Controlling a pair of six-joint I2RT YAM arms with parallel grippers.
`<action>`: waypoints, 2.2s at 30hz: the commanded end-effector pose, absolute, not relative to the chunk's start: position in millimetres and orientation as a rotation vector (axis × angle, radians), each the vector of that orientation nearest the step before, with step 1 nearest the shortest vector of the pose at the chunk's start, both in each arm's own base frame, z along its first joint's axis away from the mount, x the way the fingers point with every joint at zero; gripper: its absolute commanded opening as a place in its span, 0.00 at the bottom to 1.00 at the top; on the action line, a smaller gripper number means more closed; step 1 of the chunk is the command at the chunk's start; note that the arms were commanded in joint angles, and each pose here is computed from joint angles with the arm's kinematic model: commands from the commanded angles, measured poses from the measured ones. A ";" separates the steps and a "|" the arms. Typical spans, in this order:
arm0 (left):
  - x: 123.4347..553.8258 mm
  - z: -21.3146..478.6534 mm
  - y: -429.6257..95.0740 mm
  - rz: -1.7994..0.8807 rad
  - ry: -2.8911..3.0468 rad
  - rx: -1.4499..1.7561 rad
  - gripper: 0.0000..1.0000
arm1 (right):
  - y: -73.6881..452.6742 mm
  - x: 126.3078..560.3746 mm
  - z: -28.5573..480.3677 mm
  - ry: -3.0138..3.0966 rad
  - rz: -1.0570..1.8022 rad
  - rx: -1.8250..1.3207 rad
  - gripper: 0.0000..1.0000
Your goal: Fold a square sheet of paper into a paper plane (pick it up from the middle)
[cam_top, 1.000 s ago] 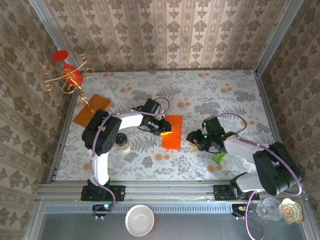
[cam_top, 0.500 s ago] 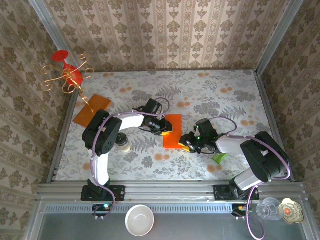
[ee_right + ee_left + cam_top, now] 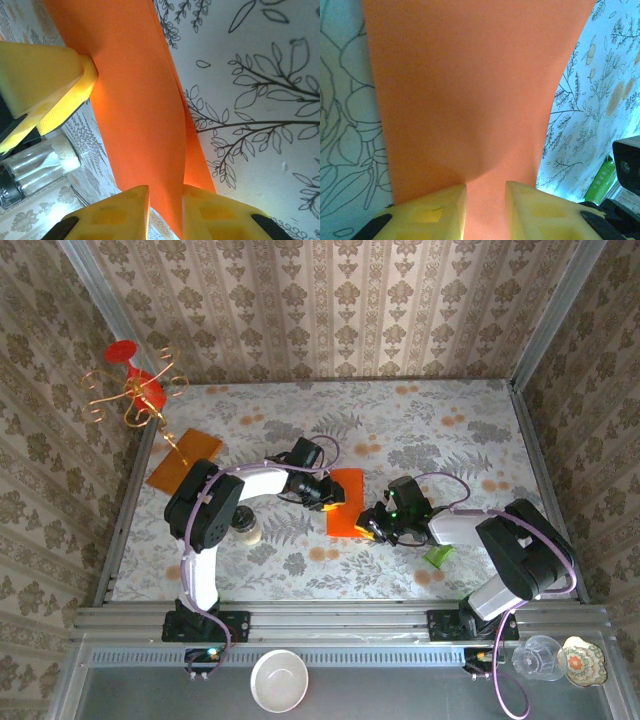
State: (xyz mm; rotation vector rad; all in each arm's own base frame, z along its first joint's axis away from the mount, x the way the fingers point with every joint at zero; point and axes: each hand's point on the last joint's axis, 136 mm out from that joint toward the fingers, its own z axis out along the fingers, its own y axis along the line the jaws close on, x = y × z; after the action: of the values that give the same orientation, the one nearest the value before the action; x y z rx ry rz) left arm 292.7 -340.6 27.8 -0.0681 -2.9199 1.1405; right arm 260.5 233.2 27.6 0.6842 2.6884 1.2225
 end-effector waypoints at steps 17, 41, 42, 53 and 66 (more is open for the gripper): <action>308.2 69.9 -342.3 1.248 -2.962 -0.090 0.25 | 214.4 256.7 37.6 2.669 1.081 0.664 0.00; 299.7 9.6 -318.8 1.015 -2.943 -0.024 0.11 | 267.9 287.0 59.5 2.622 1.318 0.403 0.00; 299.4 9.8 -318.2 1.014 -2.945 -0.024 0.11 | 271.9 290.8 59.3 2.619 1.321 0.396 0.00; 320.3 44.9 -327.8 1.145 -2.925 -0.093 0.12 | 277.3 311.0 36.5 2.680 1.147 0.422 0.00; 323.0 21.2 -320.2 1.059 -2.935 -0.044 0.11 | 275.3 310.8 25.1 2.656 1.140 0.472 0.00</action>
State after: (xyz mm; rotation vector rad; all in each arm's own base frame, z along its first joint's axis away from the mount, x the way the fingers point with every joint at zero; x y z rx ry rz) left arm 333.7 -326.2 35.3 -0.0466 -2.9541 1.1223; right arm 310.8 276.1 36.7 0.4422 2.6507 1.1617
